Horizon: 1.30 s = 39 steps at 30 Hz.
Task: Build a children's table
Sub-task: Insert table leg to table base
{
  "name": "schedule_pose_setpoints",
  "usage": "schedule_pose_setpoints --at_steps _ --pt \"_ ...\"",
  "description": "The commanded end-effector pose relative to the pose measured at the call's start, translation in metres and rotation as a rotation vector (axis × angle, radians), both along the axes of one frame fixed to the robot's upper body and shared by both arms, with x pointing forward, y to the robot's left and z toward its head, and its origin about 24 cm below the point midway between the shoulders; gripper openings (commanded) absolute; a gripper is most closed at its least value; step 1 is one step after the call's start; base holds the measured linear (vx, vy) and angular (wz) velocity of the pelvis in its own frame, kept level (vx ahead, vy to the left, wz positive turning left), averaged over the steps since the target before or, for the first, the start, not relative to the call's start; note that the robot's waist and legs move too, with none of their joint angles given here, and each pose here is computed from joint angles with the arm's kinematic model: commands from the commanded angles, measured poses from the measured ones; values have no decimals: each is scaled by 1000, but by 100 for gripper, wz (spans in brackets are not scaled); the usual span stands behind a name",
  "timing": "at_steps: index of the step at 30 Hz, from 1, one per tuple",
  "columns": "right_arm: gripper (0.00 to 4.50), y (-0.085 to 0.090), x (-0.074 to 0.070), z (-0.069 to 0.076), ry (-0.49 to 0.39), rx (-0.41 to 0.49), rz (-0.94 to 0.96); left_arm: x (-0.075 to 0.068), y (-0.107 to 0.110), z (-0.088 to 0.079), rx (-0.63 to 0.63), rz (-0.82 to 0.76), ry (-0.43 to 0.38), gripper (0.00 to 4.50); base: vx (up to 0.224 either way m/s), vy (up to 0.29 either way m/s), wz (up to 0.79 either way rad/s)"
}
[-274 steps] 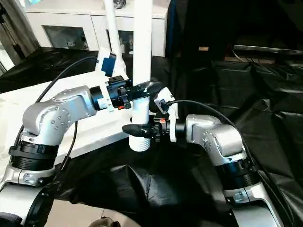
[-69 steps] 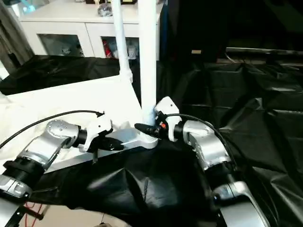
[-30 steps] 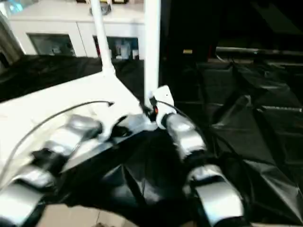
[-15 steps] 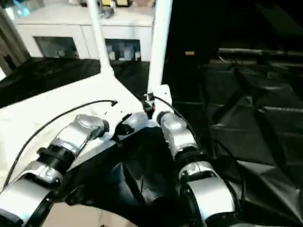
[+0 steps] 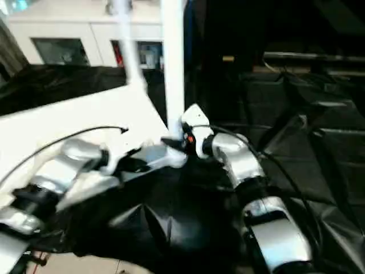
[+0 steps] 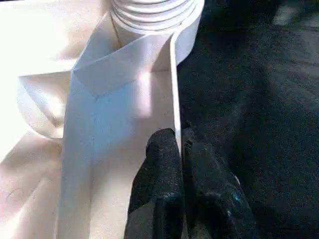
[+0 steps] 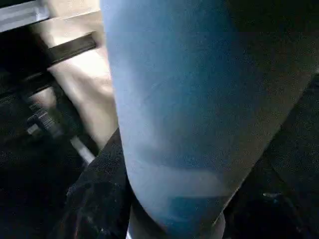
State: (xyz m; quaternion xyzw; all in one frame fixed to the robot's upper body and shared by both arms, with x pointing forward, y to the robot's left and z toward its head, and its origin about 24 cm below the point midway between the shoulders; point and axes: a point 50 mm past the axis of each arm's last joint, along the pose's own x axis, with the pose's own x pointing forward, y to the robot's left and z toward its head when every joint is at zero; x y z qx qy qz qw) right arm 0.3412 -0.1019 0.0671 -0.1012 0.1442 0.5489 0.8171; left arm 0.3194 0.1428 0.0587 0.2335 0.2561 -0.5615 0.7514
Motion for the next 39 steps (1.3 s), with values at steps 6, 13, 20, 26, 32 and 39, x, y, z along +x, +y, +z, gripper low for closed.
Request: schedule_pose_setpoints --at_steps 6,13,20,26,32,39 --pt "191 3 -34 -40 197 -89 218 -4 -17 24 -64 -192 -67 0 0 0 0" --pt "191 5 -35 -41 188 -77 212 -1 -17 26 -81 -173 -79 0 0 0 0" --pt "191 11 -18 -52 148 -51 -152 11 -24 23 -98 -13 -66 0 0 0 0" --pt "191 21 -3 -57 176 -13 -493 35 -45 22 -99 227 -100 0 0 0 0" --pt "191 45 4 -55 209 50 -690 45 -75 19 -53 313 -148 0 0 0 0" --pt "191 50 9 -38 121 181 -658 47 -70 18 -41 294 -206 0 0 0 0"
